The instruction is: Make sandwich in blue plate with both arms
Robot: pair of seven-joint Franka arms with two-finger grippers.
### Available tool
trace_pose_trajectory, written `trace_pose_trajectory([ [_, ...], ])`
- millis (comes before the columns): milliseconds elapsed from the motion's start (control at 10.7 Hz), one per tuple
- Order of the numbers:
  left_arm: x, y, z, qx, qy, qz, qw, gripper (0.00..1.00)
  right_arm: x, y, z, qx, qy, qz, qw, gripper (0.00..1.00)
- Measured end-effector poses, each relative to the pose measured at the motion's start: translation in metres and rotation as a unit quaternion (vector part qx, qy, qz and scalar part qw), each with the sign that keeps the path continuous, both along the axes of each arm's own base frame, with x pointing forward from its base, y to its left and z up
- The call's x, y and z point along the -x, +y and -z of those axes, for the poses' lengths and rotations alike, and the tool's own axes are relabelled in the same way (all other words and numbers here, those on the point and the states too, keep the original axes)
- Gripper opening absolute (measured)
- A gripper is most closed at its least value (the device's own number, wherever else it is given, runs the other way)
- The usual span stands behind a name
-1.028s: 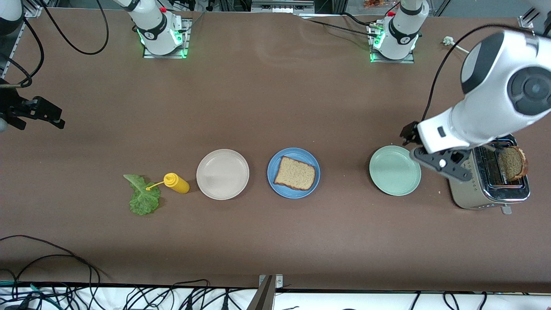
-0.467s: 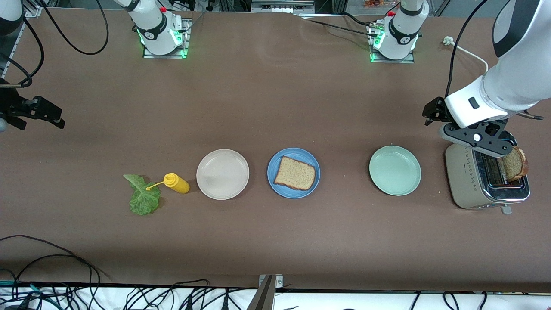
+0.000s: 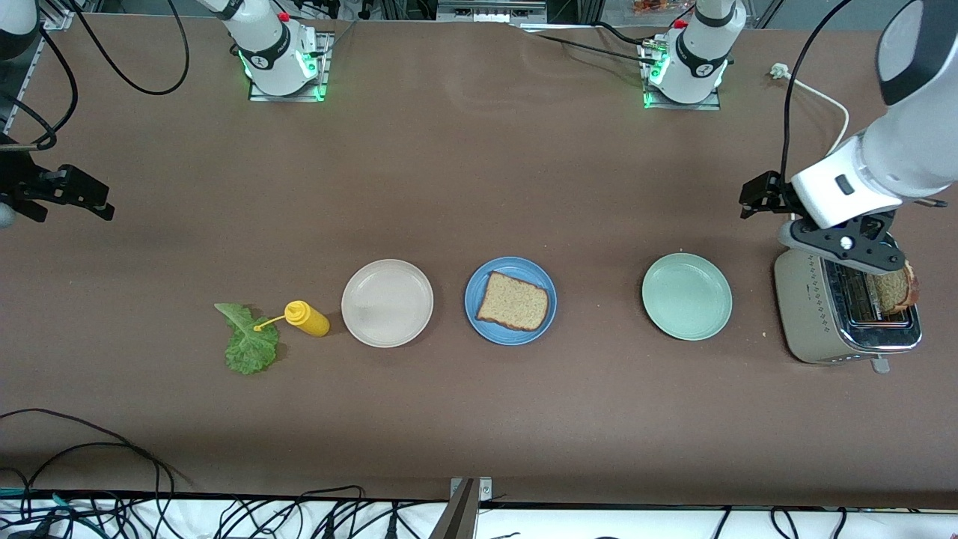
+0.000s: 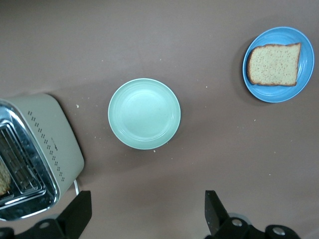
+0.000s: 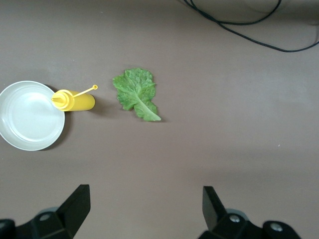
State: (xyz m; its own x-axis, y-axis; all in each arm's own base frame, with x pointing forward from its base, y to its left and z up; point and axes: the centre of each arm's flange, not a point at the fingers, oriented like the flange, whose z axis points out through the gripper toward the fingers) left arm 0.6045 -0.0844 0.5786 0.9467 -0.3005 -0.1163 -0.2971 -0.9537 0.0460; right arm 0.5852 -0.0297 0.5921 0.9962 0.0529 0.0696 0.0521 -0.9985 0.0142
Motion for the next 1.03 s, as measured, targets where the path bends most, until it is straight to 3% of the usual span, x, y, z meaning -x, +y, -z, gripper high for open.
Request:
trace_pose_trajectory([
  [280, 0.032, 0.001, -0.01, -0.002, 0.004, -0.005, 1.0, 1.0, -0.002, 0.004, 0.008, 0.0, 0.013, -0.003, 1.0, 1.0],
  [561, 0.056, -0.023, -0.022, -0.004, -0.023, 0.017, 1.0, 1.0, -0.014, -0.018, 0.054, 0.004, 0.066, 0.019, 0.998, 1.0],
  [1028, 0.048, -0.014, -0.031, 0.002, -0.073, 0.006, 0.997, 1.0, -0.019, -0.028, 0.093, -0.008, 0.114, 0.032, 0.993, 1.0],
])
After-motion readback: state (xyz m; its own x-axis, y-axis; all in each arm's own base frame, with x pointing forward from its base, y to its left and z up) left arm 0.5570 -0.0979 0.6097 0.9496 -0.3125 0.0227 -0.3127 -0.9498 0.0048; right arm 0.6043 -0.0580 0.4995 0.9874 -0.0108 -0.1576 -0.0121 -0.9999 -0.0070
